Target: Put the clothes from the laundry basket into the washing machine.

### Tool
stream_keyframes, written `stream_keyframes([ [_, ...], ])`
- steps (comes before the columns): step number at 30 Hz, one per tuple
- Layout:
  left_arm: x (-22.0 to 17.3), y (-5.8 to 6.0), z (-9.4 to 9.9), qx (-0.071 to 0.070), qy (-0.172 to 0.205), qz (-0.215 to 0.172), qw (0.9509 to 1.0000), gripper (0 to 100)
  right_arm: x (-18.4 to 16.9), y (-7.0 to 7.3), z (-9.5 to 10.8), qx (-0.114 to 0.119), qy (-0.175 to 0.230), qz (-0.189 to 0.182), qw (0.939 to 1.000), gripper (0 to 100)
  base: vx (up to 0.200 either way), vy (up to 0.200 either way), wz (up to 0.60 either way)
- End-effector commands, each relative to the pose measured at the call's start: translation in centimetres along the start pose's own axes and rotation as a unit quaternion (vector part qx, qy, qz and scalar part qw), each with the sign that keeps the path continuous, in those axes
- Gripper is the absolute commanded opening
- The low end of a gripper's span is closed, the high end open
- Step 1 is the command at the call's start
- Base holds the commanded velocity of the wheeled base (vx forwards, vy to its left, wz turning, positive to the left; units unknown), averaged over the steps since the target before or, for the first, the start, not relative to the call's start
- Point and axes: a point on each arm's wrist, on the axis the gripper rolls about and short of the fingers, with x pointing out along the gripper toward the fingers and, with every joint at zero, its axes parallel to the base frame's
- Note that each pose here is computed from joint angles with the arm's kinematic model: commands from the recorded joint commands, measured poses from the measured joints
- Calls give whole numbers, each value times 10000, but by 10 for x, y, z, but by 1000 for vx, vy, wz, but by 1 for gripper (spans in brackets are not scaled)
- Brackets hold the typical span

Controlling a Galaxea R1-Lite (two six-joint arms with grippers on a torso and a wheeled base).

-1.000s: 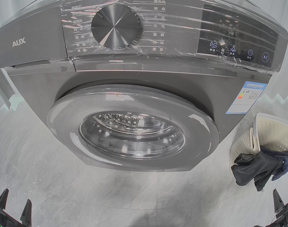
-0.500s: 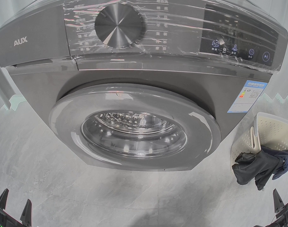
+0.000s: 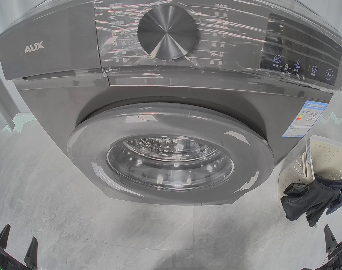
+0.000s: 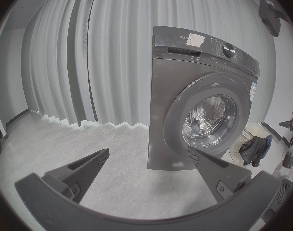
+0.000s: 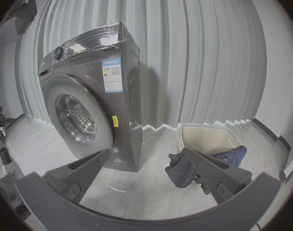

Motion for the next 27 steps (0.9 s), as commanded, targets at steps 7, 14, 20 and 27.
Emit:
stream_keyframes([
  [7,0,0,-5,-1,17,-1,10000,100,1,0,-4,5,70,-16,10000,100,0,0,0],
  [14,0,0,-5,-2,9,-1,10000,100,-11,0,37,56,-872,27,9962,100,0,0,0],
  [20,0,0,-5,-1,17,-1,10000,100,21,2,74,458,70,496,9977,100,0,0,0],
  [27,0,0,-5,-1,17,-1,10000,100,79,13,82,451,1019,1383,9841,100,0,0,0],
])
